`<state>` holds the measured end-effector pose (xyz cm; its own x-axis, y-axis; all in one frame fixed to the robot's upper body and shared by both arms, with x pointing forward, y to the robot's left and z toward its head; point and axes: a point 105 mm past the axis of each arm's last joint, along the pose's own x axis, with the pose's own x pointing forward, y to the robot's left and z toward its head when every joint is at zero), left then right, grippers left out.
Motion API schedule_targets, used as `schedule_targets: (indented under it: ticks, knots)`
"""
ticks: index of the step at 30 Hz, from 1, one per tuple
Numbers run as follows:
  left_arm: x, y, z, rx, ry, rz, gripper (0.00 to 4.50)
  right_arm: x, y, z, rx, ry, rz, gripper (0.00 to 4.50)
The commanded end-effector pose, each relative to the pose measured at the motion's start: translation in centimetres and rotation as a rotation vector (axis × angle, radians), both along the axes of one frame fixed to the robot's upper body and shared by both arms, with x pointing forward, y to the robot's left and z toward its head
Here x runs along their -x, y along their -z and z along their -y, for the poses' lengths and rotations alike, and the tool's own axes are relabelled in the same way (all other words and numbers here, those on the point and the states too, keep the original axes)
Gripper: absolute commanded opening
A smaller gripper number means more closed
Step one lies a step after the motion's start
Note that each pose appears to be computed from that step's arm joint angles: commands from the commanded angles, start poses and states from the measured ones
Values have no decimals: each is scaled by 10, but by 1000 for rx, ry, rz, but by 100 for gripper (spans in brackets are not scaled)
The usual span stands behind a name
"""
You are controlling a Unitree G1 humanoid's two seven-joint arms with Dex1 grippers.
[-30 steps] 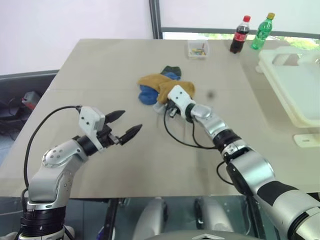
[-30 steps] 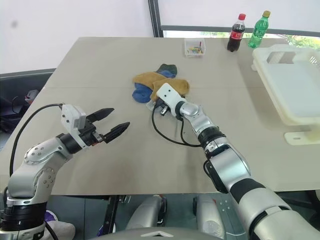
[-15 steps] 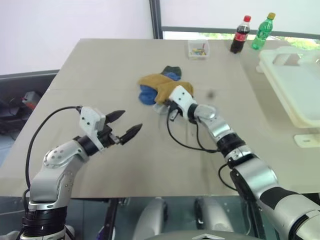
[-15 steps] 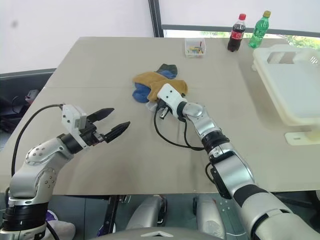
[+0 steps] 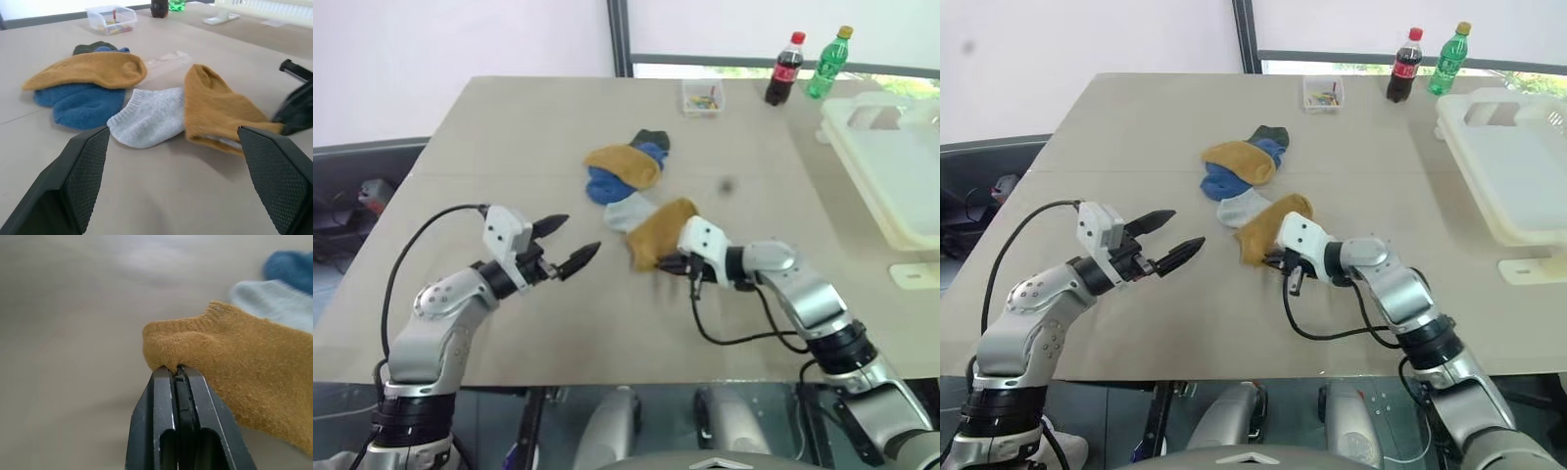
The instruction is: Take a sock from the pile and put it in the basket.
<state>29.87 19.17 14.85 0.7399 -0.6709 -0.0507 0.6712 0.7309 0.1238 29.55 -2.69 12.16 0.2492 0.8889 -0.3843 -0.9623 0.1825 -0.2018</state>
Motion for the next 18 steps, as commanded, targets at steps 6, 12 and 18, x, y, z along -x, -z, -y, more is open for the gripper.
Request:
schedule_targets:
  ticks: [6,12,18]
  knots:
    - [-4,-6,3,-19,33,36,450,17,-19,-9,-66,-69,-73,4]
    - [-5,-1,6,-39,37,19,450,-17,-5,7,30,87,59,4]
    - [-7,4,16,-34,51,13,450,-74,17,8,68,275,123,4]
